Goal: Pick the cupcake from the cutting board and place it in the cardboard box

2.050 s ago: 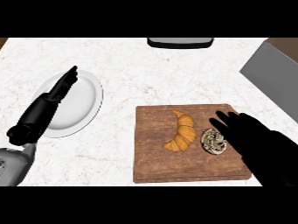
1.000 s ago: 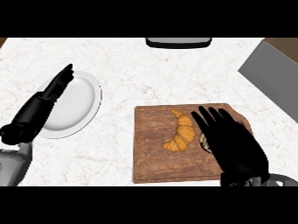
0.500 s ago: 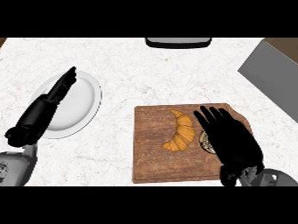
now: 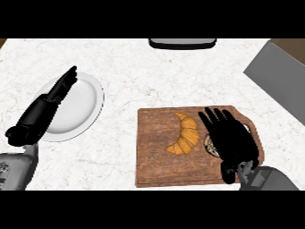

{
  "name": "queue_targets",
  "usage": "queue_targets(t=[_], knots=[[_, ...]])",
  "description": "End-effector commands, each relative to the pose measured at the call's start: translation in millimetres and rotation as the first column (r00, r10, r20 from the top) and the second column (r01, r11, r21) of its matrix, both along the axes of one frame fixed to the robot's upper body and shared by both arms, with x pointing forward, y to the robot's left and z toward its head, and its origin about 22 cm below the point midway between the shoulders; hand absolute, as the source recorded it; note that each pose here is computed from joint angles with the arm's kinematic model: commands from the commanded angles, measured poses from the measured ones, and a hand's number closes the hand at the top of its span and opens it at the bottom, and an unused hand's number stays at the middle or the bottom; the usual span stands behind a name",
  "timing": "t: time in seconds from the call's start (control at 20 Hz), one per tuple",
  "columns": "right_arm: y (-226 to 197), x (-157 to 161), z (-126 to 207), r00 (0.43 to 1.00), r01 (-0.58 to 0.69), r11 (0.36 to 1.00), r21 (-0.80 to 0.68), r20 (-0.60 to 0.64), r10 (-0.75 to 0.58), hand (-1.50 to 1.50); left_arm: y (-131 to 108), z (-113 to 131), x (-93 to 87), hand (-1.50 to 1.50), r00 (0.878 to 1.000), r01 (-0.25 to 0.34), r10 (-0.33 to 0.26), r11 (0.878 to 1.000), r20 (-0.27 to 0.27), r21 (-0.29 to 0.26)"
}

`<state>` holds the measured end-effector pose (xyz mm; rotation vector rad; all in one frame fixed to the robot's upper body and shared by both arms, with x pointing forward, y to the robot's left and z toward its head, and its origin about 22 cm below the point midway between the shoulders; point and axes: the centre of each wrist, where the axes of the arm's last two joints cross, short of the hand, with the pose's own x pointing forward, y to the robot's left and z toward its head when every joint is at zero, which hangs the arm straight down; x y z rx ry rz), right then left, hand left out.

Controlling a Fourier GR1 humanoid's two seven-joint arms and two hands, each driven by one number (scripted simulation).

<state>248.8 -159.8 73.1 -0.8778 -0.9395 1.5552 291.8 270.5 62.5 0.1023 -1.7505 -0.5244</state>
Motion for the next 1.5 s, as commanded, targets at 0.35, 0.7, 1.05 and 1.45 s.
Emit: queue_targets(t=[0.35,0.7,1.05,1.45], knots=[[-25.1,-0.1,-34.8,0.998,-0.039,0.999,0.005,-0.051,0.039,-1.5,-13.3,0.7,4.1,0.0,1.0,-0.001,0.001,1.0,0.008,0.009],[-17.8,14.3,-34.9,0.977,-0.183,0.983,0.019,0.118,0.18,1.5,-6.1,-0.8,-6.6,0.0,1.0,0.003,-0.003,1.0,-0.006,-0.011],[18.4,78.8,-20.2,0.987,-0.141,0.962,0.232,0.112,0.117,1.5,0.3,11.9,5.9,0.0,1.0,0.015,-0.015,1.0,0.012,-0.015],[24.7,137.7,1.5,0.947,-0.21,0.924,0.32,0.302,0.11,1.5,0.6,16.8,5.8,0.0,1.0,0.012,-0.012,1.0,0.007,-0.003]])
